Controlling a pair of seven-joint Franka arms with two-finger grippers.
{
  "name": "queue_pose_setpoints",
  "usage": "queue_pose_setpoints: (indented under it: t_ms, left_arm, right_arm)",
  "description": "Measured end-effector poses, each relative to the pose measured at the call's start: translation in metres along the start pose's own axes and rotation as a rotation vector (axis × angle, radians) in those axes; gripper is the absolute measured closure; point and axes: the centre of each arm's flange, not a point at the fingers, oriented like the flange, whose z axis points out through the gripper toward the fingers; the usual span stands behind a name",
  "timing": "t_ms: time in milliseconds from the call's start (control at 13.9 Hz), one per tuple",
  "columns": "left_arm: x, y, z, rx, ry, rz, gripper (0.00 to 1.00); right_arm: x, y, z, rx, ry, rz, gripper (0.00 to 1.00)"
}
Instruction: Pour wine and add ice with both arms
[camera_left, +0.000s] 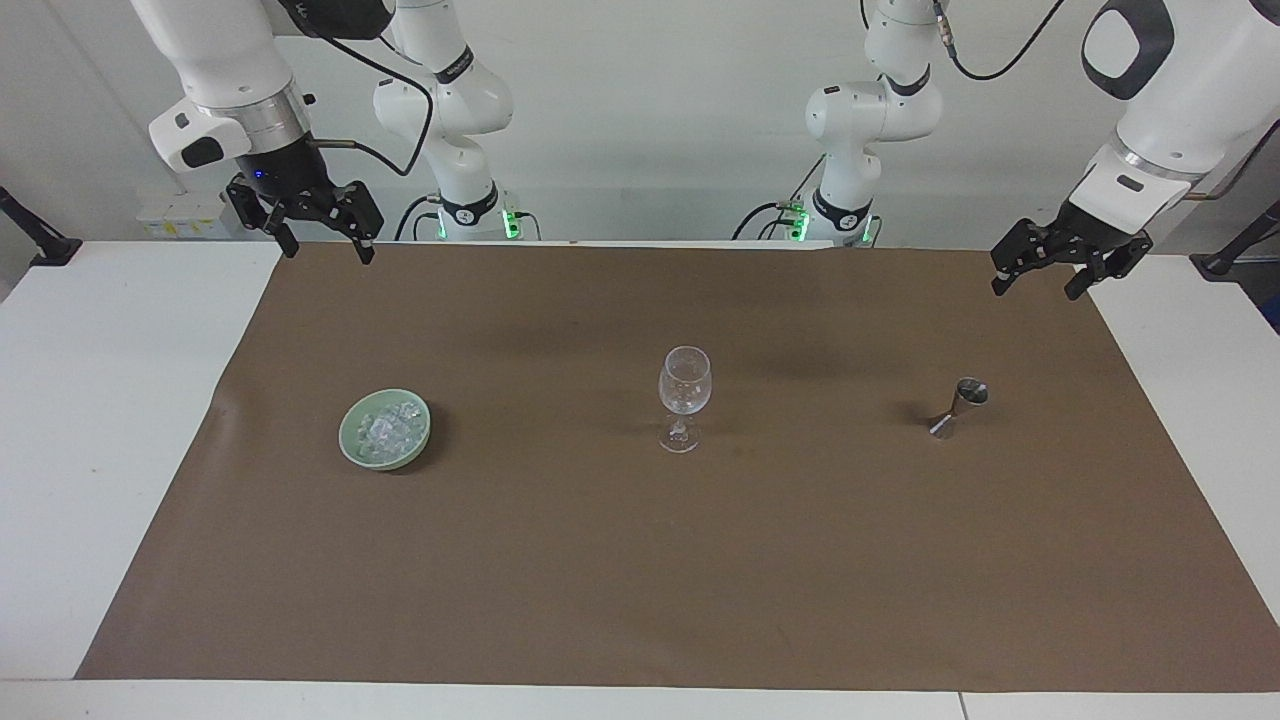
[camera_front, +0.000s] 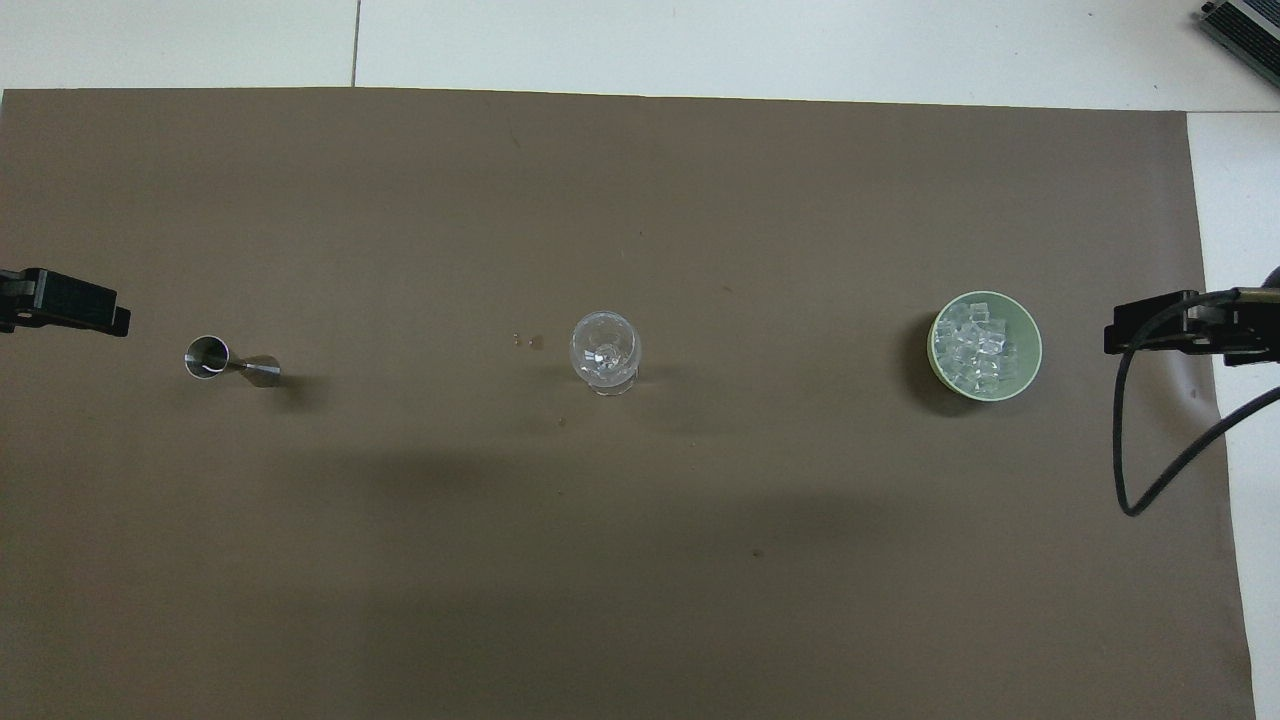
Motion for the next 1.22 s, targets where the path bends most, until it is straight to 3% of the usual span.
queue_pose_setpoints:
  t_ms: [1222]
  left_arm:
    - [-0.007, 0.001, -0.010, -0.004, 0.018, -0.038, 0.00]
  right_arm:
    - [0.000, 0.000, 0.000, 0.000, 0.000, 0.000, 0.00]
